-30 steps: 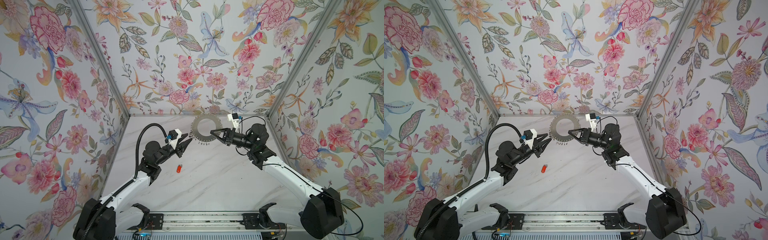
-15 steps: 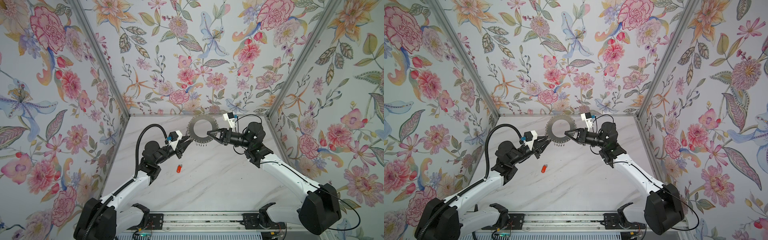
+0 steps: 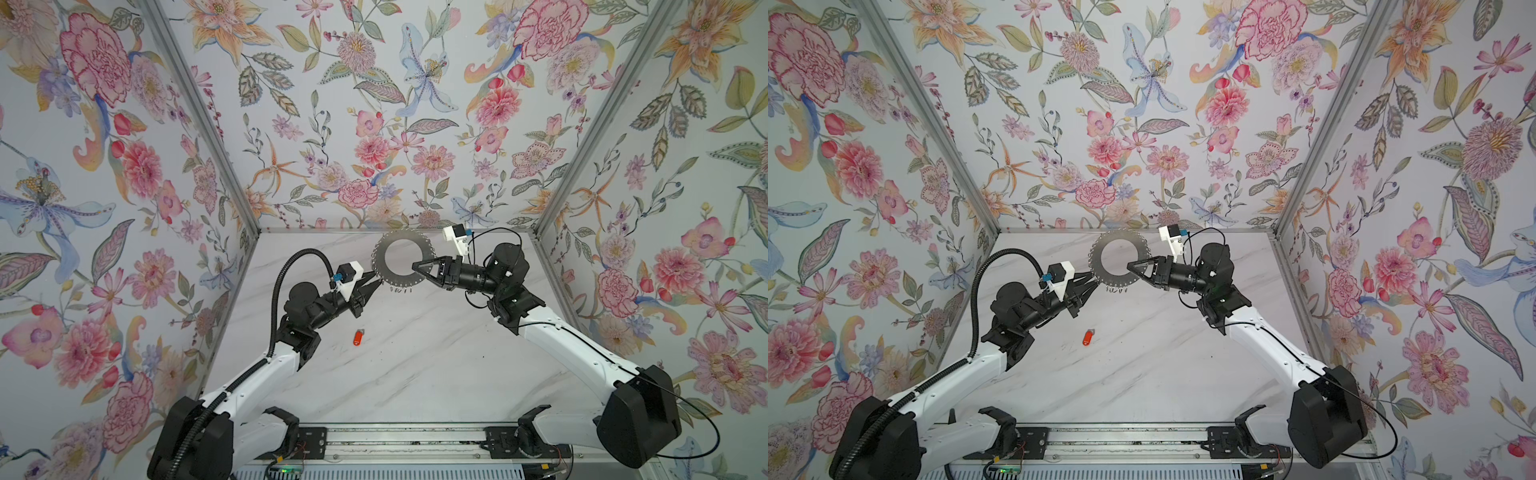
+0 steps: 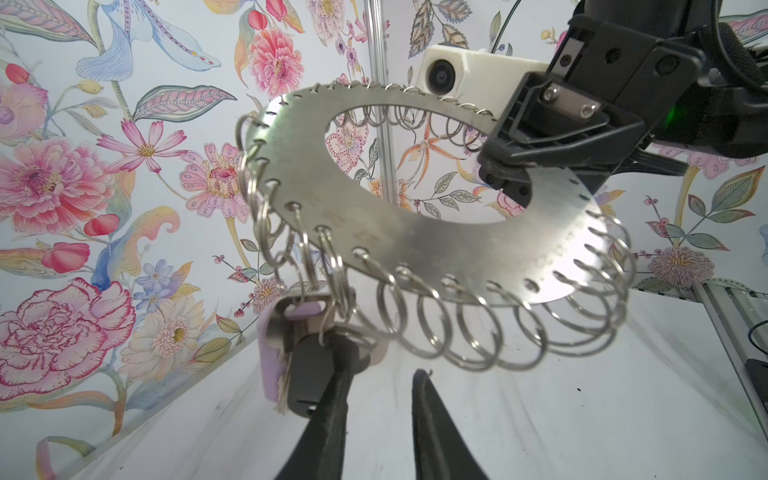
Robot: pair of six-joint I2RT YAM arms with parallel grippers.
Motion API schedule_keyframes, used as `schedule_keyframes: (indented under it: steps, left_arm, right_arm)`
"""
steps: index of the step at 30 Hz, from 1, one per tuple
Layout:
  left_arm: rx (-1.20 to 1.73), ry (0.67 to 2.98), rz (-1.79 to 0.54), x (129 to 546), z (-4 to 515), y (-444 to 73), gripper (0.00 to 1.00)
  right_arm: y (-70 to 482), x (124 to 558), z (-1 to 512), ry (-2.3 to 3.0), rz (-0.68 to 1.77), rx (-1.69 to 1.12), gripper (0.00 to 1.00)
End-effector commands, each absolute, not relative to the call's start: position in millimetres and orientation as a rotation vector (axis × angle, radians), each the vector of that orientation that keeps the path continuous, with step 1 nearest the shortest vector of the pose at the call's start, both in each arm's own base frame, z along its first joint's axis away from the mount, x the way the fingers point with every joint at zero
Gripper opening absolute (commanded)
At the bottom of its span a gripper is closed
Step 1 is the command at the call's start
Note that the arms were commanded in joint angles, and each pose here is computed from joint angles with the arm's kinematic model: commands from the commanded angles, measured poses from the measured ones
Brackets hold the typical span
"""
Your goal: Remove the keys from the keyring
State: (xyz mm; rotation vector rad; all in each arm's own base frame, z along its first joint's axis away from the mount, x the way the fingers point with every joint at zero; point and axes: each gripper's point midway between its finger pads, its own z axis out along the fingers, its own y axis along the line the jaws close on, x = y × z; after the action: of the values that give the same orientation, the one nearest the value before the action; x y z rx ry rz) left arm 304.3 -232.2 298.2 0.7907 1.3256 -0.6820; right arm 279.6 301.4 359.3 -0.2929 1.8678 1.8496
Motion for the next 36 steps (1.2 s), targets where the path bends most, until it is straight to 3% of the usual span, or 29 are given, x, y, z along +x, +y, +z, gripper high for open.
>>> schedule_keyframes:
  steps: [1, 7, 22, 36]
  left_arm:
    - [0.784, 1.273, -0.662, 307.6, 316.5, -230.1, 0.29]
    - [0.785, 1.272, -0.663, 308.5, 317.2, -230.7, 0.33]
    - [0.798, 1.247, -0.695, 296.8, 323.3, -230.4, 0.12]
    - [0.801, 1.363, -0.632, 301.2, 305.1, -222.9, 0.04]
  right_arm:
    - [303.4, 271.1, 384.3, 1.779, 1.851, -0.391, 0.0]
    - [304.5, 271.8, 383.9, 1.783, 1.853, -0.394, 0.0]
    - [304.4, 274.3, 383.3, 1.785, 1.849, -0.389, 0.0]
    - [293.6, 280.2, 386.1, 1.768, 1.824, -0.366, 0.0]
